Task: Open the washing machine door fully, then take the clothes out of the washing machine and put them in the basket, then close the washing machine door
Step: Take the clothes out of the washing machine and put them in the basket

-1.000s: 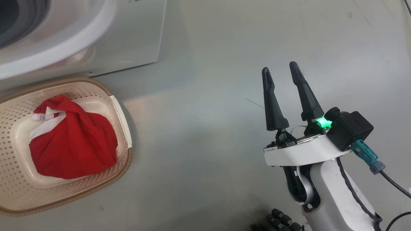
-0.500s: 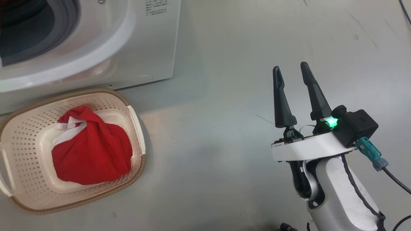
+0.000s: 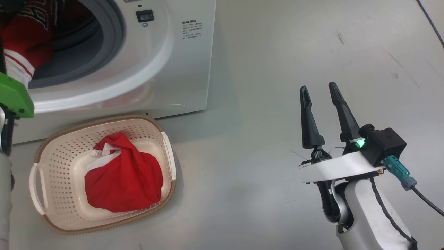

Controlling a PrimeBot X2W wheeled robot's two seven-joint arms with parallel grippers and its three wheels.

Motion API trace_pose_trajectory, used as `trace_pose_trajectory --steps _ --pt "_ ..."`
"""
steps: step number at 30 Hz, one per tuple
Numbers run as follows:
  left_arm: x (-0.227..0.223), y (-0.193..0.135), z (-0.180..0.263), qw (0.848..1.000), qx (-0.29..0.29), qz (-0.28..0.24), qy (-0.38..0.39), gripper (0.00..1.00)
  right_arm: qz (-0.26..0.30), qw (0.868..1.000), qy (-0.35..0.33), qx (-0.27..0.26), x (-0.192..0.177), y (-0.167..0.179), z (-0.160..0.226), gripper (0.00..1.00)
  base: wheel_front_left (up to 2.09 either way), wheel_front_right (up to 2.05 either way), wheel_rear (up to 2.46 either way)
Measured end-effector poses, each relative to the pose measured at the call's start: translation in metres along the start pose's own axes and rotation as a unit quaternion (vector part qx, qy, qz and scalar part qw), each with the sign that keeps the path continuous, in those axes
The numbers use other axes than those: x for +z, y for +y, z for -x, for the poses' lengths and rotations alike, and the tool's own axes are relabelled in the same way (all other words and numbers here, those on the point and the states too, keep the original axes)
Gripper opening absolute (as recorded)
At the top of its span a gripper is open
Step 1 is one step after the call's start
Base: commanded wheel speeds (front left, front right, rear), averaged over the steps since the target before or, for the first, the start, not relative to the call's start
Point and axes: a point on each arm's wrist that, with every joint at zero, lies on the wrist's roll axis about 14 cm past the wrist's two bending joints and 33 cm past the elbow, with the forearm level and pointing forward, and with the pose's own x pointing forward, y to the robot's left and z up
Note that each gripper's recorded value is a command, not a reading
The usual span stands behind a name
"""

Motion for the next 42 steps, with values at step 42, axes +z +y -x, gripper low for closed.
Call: trace_pose_trajectory --steps 42 --pt "0.084 -0.023 0.119 0.979 -0.021 0.04 -0.201 0.0 -0.006 0.998 -0.04 0.054 0.033 0.036 0.032 1.0 0.0 0.0 0.0"
